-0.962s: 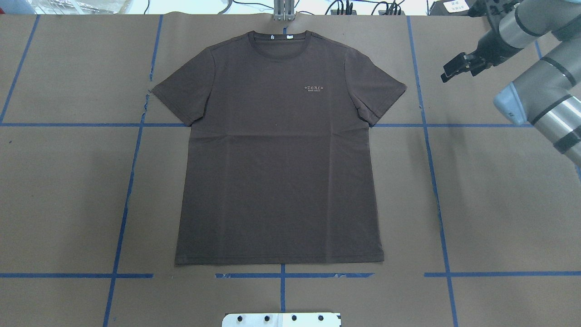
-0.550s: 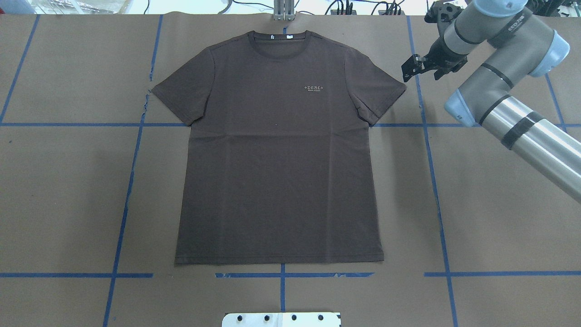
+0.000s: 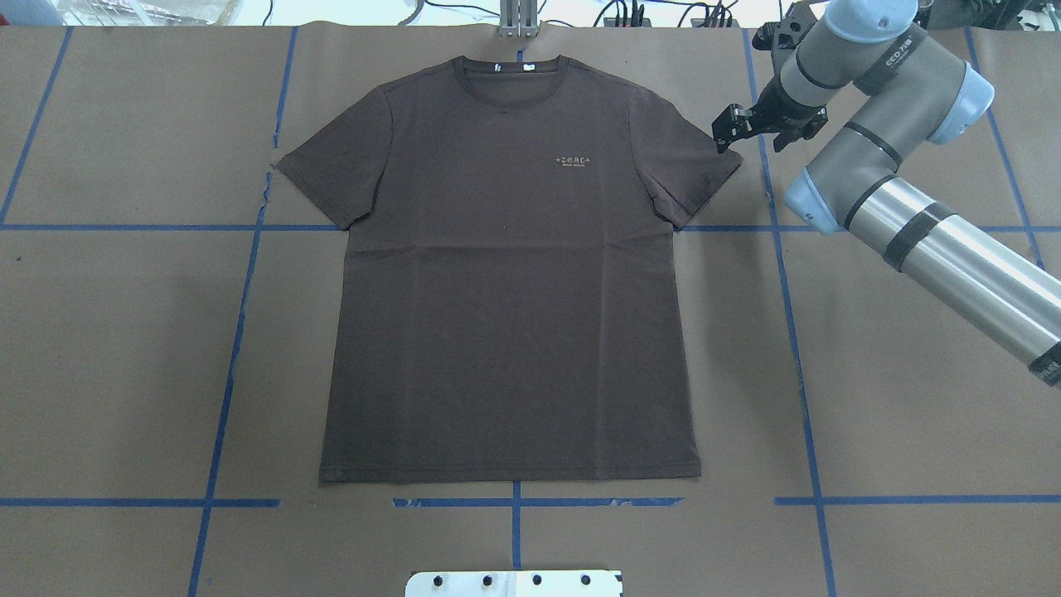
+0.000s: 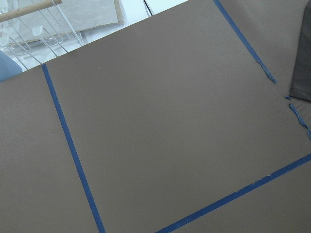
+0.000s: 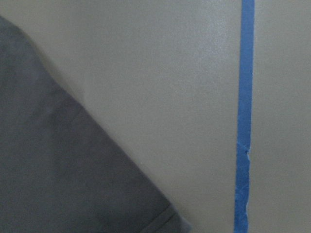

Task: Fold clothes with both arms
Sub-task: 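Lower the right gripper and grasp the sleeve nearest the right arm, then fold the grasped sleeve inward onto the shirt body with the right gripper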

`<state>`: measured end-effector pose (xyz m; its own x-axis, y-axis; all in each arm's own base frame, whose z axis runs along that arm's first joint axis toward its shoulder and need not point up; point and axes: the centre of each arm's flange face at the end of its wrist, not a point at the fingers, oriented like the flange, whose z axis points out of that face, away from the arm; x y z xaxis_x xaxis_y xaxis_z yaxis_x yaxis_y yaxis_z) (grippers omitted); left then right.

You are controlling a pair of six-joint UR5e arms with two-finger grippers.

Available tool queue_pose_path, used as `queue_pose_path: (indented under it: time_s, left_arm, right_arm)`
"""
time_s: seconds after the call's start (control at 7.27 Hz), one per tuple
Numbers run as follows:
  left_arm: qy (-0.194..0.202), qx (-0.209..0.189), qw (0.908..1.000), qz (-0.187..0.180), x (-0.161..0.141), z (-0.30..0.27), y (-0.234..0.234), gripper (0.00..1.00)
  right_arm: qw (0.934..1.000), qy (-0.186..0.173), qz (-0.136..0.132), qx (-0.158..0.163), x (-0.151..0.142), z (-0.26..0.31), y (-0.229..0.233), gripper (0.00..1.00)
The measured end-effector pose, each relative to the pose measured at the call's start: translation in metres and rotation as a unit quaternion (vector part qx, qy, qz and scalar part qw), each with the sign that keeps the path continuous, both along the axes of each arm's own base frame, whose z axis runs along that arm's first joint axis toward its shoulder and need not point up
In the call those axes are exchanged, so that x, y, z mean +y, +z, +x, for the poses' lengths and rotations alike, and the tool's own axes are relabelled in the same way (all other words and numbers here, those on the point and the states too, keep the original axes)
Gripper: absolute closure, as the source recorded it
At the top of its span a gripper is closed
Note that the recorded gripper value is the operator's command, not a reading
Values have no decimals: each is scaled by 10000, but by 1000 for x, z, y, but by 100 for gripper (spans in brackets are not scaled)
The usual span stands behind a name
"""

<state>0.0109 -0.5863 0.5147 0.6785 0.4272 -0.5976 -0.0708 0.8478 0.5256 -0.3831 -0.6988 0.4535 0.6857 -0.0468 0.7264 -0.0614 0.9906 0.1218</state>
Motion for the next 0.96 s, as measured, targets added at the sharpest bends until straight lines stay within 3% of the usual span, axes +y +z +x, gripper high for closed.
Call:
queue_pose_path:
  time_s: [0.27, 0.41, 0.55, 0.69, 0.82, 0.96]
  left_arm:
    - [0, -3, 10000, -1, 0, 0, 0, 0]
    - [3, -4, 10000, 1, 0, 0, 0, 0]
    - [3, -3, 10000, 4, 0, 0, 0, 0]
    - [2, -2, 10000, 13, -1, 0, -1, 0]
    - [-1, 0, 10000, 22, -2, 0, -3, 0]
    - [-5, 4, 10000, 26, -3, 0, -4, 0]
  right_arm:
    - [10000, -18, -18, 46, 3, -6, 4, 21]
    - [10000, -20, -32, 60, 3, -7, 6, 37]
    - [10000, -20, -43, 70, 3, -8, 7, 58]
    - [10000, -21, -47, 75, 3, -8, 8, 88]
    - [10000, -20, -47, 77, 3, -8, 8, 100]
    - [10000, -20, -41, 70, 2, -8, 7, 100]
